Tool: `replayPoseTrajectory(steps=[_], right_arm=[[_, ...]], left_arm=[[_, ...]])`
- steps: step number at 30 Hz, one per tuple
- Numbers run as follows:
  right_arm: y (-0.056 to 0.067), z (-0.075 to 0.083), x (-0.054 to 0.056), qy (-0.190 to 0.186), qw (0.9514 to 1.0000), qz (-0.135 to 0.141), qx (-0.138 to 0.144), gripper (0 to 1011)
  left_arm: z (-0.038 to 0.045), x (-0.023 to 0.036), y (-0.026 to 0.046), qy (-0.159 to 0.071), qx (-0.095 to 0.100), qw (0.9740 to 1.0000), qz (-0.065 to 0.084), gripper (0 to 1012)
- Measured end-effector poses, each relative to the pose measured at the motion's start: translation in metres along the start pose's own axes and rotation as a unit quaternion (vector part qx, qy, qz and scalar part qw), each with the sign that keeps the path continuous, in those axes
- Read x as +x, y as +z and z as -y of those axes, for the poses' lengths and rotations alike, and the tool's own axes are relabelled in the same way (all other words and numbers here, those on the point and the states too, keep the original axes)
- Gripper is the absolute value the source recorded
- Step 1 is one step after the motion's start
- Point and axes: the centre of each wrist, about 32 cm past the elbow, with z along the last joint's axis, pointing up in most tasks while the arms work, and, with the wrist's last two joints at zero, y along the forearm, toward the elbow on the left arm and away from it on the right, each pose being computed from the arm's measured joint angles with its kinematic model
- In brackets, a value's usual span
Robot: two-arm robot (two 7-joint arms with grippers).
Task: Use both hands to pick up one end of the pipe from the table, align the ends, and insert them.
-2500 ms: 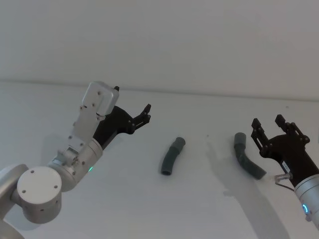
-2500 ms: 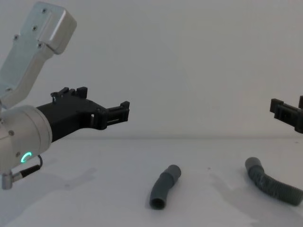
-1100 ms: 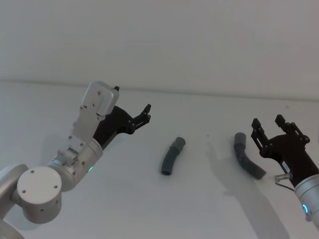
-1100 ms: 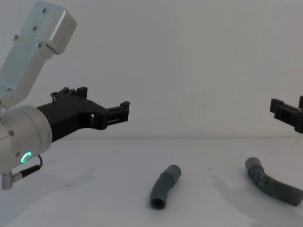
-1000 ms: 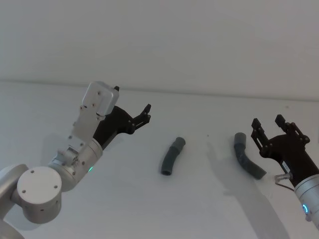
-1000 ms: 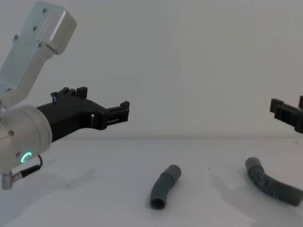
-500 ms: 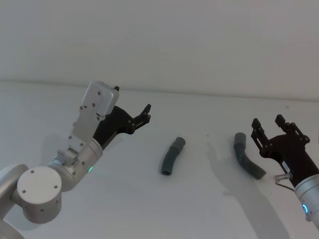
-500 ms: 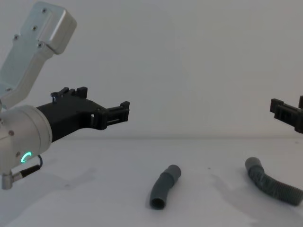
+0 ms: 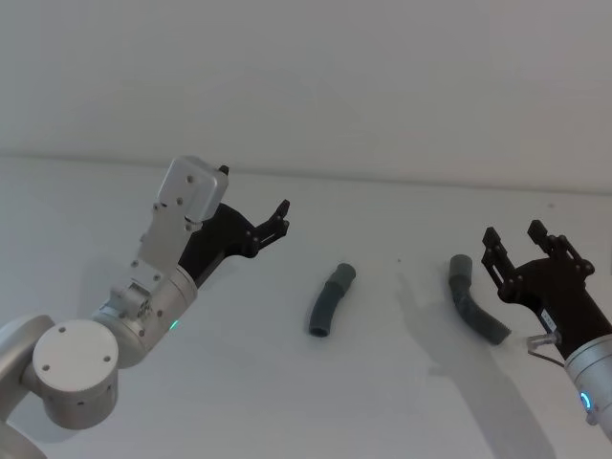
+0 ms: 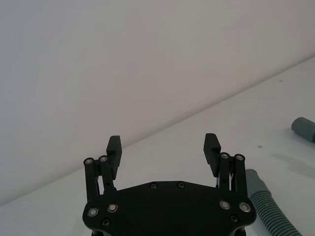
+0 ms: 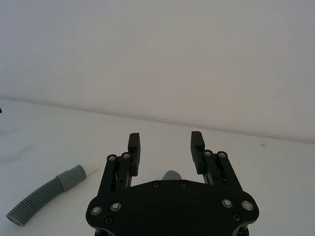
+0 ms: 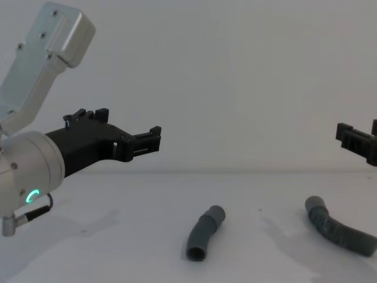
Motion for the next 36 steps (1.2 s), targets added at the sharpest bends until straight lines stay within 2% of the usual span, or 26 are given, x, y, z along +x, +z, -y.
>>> replayPoseTrajectory(steps=[28,32,36], right_arm=[[0.0,0.0,0.0,0.0,1.0,0.0,0.0,600],[0.0,0.0,0.0,0.0,1.0,0.0,0.0,627],[0.0,0.0,0.0,0.0,1.0,0.0,0.0,737]], left_arm=[[0.0,0.0,0.0,0.0,0.0,1.0,0.0,1001],[0.0,0.0,0.0,0.0,0.0,1.0,0.0,1001],[0.0,0.0001,0.0,0.0,0.0,1.0,0.0,1001]])
